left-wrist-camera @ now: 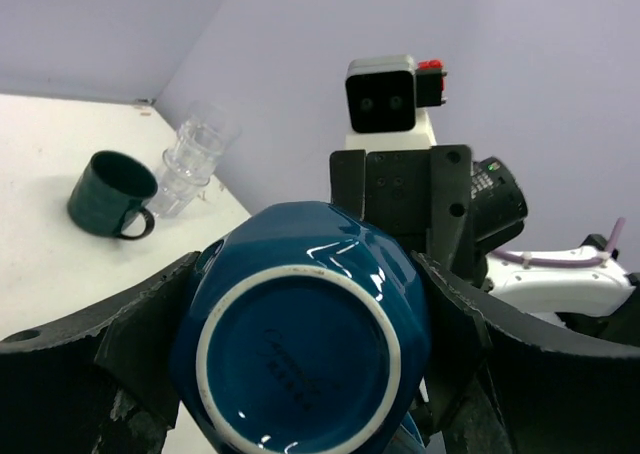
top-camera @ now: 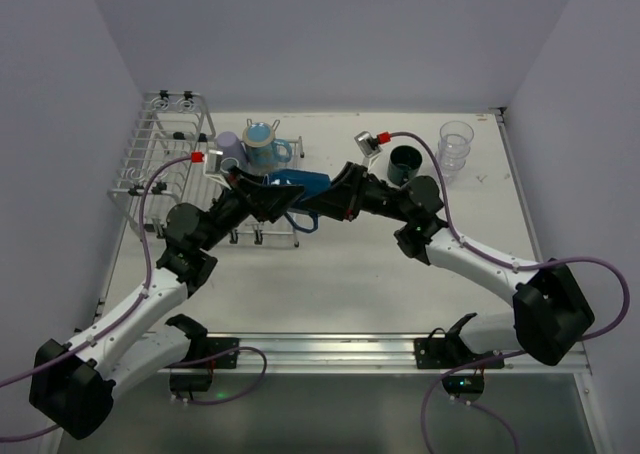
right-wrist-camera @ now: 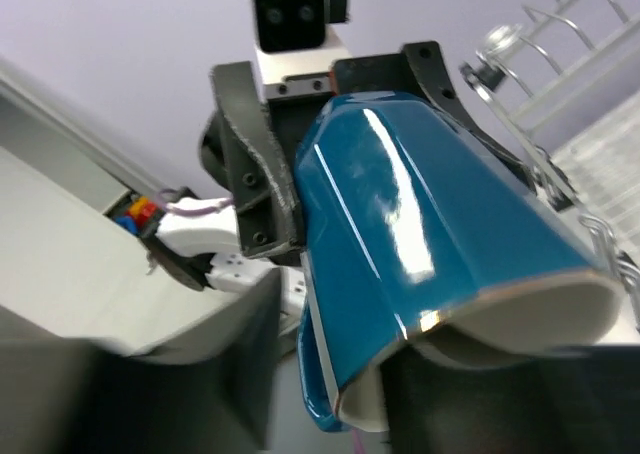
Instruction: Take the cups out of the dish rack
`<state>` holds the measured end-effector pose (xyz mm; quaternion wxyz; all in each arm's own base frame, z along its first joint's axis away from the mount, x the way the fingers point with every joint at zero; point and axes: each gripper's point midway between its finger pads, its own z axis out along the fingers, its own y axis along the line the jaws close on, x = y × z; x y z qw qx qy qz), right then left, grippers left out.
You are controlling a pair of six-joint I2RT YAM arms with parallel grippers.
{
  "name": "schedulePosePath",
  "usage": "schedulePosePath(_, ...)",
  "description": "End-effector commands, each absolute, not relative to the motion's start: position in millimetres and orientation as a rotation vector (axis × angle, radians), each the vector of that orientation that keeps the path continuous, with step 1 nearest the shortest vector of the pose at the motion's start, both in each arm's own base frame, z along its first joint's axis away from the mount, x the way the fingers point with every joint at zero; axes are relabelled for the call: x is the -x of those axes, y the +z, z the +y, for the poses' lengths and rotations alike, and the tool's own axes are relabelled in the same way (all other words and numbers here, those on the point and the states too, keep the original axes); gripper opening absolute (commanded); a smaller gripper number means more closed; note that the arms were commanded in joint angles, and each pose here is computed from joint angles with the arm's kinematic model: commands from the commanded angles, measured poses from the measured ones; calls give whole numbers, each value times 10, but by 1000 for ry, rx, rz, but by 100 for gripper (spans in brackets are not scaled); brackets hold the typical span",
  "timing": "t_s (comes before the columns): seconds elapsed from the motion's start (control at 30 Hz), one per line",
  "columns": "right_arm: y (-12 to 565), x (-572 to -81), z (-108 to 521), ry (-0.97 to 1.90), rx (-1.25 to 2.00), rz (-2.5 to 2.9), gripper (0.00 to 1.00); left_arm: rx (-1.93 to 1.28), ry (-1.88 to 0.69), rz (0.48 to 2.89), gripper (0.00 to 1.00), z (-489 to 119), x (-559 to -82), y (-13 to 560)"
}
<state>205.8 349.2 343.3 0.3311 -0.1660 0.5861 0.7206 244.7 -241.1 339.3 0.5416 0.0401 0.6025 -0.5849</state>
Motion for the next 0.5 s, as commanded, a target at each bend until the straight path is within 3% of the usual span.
schedulePosePath(0.0,3819,-1864,3390,1966,503,1304,35,-108,-1444,1204,9,-2330,-2292,3949)
schedulePosePath(0.03,3829,-1845,3384,1981,503,1290,27,-109,-1441,1202,11,-2324,-2292,3953)
schedulePosePath(0.1,3846,-1815,3371,2003,519,1253,12,-115,-1446,1209,30,-2333,-2269,3930)
schedulePosePath(0.13,3846,-1808,3369,2012,517,1255,0,-114,-1435,1228,40,-2333,-2283,3897)
schedulePosePath(0.17,3842,-1804,3366,2011,512,1255,0,-120,-1420,1226,60,-2313,-2265,3912)
schedulePosePath(0.23,3802,-1816,3352,1992,513,1265,0,-133,-1349,1277,84,-2290,-2299,3832)
schedulePosePath(0.37,3759,-1919,3290,1919,495,1306,0,-103,-1160,1295,100,-2049,-2329,3878)
schedulePosePath(0.47,3591,-2053,3313,1824,475,1446,0,-107,-1016,1328,100,-1899,-2369,3876)
